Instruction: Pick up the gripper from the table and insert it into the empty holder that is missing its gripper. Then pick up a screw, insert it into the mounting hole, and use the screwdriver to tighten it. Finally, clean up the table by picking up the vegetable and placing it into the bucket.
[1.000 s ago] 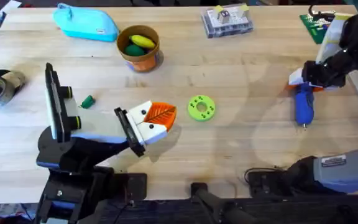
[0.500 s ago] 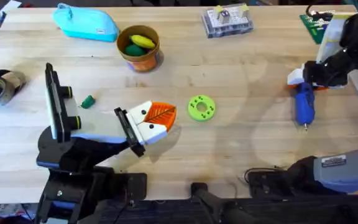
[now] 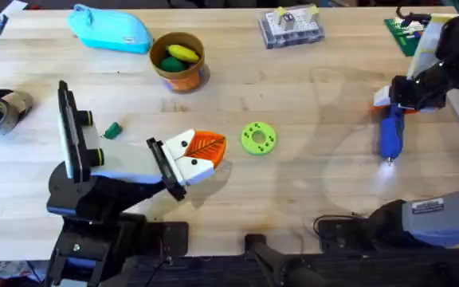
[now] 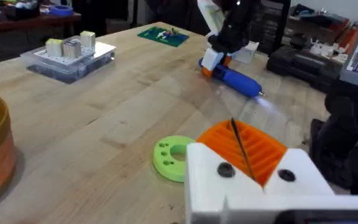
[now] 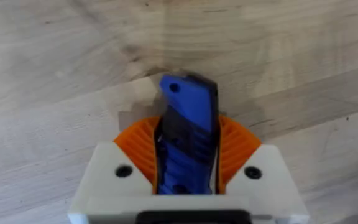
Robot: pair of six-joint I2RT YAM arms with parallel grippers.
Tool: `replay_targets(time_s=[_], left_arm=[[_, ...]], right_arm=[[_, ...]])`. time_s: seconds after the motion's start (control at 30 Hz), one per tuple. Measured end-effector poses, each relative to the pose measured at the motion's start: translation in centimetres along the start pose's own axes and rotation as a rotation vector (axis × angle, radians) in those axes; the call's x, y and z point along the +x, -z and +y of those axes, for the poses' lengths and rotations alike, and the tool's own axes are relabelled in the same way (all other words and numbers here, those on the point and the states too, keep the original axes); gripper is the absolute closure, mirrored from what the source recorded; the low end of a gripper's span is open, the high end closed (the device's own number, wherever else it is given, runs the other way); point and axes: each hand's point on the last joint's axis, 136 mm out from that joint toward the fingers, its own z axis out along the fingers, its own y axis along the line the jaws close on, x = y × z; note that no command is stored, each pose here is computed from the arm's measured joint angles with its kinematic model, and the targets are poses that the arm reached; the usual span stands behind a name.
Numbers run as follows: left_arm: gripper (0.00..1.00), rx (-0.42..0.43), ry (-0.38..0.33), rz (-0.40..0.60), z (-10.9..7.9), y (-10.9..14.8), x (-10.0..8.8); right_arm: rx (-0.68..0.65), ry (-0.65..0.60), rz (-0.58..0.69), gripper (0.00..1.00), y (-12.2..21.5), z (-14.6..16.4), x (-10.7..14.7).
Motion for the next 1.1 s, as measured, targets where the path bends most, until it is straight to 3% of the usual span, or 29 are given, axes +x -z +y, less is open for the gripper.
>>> replay_targets(time_s=[0.13, 0.33, 0.8, 1.1], left_arm=[[0.986, 0.0, 0.0, 0.0, 0.0, 0.0, 0.0], [0.986, 0.0, 0.0, 0.0, 0.0, 0.0, 0.0], [0.986, 0.0, 0.0, 0.0, 0.0, 0.0, 0.0], [0.986, 0.0, 0.0, 0.0, 0.0, 0.0, 0.0]], right_arm=[[0.008, -0.004, 0.001, 0.711, -0.2, -0.1, 0.0], [0.016, -0.004, 0.001, 0.801, -0.2, -0.3, -0.1], [0.02, -0.006, -0.009, 0.828, 0.1, -0.4, -0.2], [0.044, -0.028, -0.2, 0.848, 7.2, -1.3, -1.8]])
